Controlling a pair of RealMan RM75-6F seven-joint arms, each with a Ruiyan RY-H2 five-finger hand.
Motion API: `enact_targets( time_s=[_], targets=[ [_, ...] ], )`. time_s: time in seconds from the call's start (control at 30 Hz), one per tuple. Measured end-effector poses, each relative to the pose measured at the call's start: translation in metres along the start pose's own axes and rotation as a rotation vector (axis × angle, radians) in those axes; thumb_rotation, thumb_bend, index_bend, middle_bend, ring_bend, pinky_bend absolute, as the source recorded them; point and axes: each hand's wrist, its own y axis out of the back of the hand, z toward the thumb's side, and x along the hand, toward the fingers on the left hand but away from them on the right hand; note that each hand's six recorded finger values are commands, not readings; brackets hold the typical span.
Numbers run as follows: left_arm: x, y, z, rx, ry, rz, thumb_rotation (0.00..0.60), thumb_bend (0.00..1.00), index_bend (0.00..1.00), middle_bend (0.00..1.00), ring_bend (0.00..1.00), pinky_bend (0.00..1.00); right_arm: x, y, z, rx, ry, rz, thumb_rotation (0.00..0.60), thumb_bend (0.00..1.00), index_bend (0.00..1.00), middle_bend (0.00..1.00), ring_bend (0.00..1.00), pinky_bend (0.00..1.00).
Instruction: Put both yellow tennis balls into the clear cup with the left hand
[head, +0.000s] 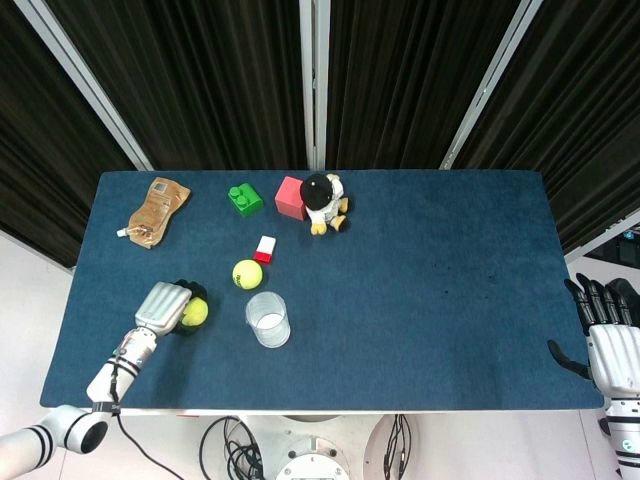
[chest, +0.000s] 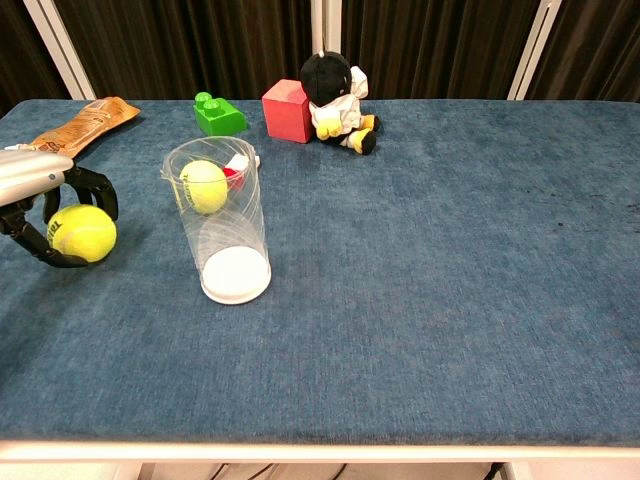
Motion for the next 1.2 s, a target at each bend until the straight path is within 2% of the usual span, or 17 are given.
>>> enact_targets(
  time_s=[0.2,0.37,0.53,0.7,0.83,0.9,1.0,1.2],
  targets=[
    [0.000,0.006,0.001,-0.009,0.001,0.032,0.600,0.20,0.51,0.47,0.49,0.69,-0.001,0.001,0.001,0.002,0.005,-0.010,0.600,0.22,0.00,0.00,0.00,0.00],
    [-0.003,0.020,0.005,-0.024,-0.014,0.091,0.600,0.21,0.52,0.48,0.49,0.70,-0.001,0.001,0.003,0.003,0.013,-0.014,0.600,0.22,0.00,0.00,0.00,0.00],
    [-0.016,0.055,0.011,-0.036,-0.034,0.199,0.600,0.22,0.52,0.48,0.49,0.70,0.000,0.001,0.006,0.006,0.031,-0.010,0.600,0.21,0.00,0.00,0.00,0.00],
    [-0.041,0.113,0.017,-0.021,-0.051,0.350,0.600,0.22,0.52,0.48,0.49,0.70,0.000,0.000,0.013,0.015,0.077,0.010,0.600,0.21,0.00,0.00,0.00,0.00],
    [-0.062,0.146,0.034,-0.050,-0.089,0.418,0.600,0.21,0.52,0.48,0.49,0.70,-0.001,-0.002,0.018,0.019,0.096,0.017,0.600,0.21,0.00,0.00,0.00,0.00],
    [-0.073,0.157,0.048,-0.078,-0.129,0.431,0.600,0.21,0.52,0.48,0.49,0.71,-0.002,-0.003,0.019,0.027,0.098,0.020,0.600,0.20,0.00,0.00,0.00,0.00],
    [-0.083,0.162,0.071,-0.116,-0.206,0.416,0.600,0.21,0.52,0.48,0.49,0.71,-0.002,-0.005,0.024,0.037,0.109,0.023,0.600,0.20,0.00,0.00,0.00,0.00],
    [-0.077,0.146,0.105,-0.193,-0.311,0.306,0.600,0.21,0.52,0.47,0.49,0.69,-0.001,-0.006,0.032,0.031,0.127,0.031,0.600,0.20,0.00,0.00,0.00,0.00]
  ],
)
